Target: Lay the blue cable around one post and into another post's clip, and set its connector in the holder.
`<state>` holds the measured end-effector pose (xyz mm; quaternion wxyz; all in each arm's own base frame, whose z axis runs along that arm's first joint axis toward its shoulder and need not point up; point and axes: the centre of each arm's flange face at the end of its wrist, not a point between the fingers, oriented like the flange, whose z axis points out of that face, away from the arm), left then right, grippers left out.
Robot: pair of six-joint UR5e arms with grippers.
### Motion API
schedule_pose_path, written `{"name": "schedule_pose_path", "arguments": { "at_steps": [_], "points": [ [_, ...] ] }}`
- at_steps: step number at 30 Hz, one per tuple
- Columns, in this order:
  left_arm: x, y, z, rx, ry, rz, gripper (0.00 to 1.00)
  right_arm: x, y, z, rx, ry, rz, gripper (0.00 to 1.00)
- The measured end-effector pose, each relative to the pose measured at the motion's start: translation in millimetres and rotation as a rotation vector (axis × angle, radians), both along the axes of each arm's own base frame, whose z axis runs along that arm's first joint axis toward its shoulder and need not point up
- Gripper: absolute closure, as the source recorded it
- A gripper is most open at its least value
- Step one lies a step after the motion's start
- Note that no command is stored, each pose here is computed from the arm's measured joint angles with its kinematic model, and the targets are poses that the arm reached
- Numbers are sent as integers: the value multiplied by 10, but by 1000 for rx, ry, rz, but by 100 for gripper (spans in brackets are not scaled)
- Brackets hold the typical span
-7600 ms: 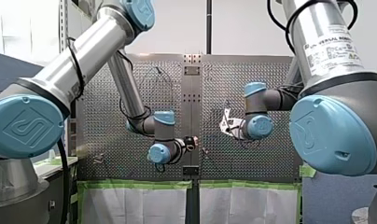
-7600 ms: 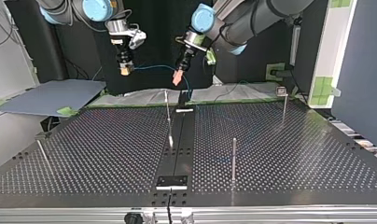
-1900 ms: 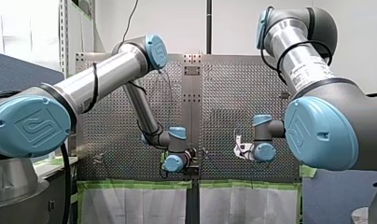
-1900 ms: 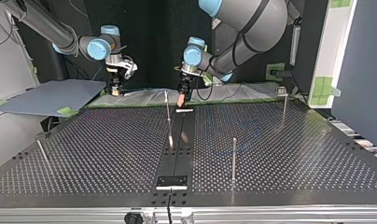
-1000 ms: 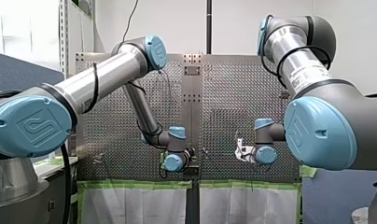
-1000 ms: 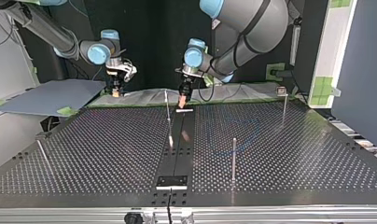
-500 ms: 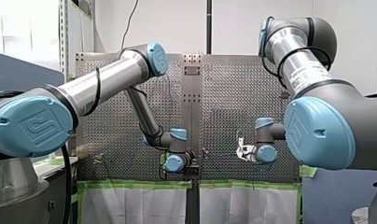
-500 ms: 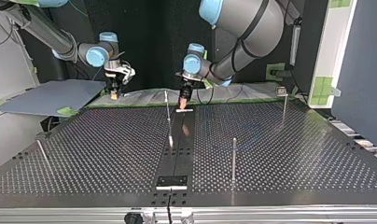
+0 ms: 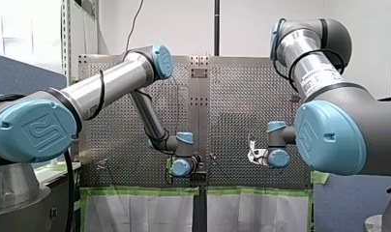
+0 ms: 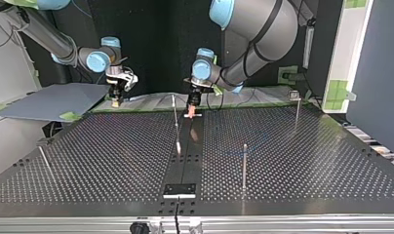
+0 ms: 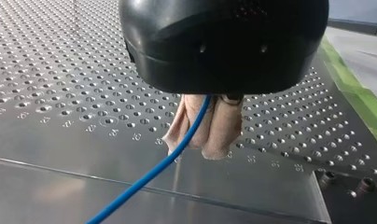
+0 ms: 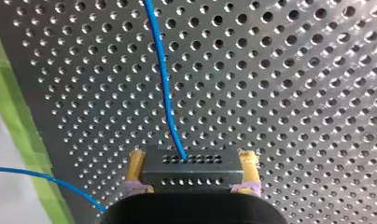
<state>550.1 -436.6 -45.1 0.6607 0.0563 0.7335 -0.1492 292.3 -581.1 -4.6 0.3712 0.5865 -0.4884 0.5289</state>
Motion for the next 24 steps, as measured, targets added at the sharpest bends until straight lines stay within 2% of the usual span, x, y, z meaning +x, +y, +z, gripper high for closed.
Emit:
{"name": "schedule_pose_path", "arguments": {
  "at_steps": [4, 7, 14, 18, 24],
  "points": [
    [-2, -8, -1, 5, 1, -10, 99, 7, -39, 9, -24, -10, 18, 100],
    [-8, -23, 1, 6, -1, -20, 99, 23, -76, -40, -25, -11, 29, 100],
    [-6, -43, 10, 6, -1, -27, 99, 28, -183, -307, 22, 32, 33, 100],
    [2, -52, 20, 14, 0, -28, 99, -35, -302, -333, 36, 34, 20, 100],
    [15, -65, 35, 23, 3, -29, 99, -94, -554, -209, -4, 20, 3, 100]
  ]
}}
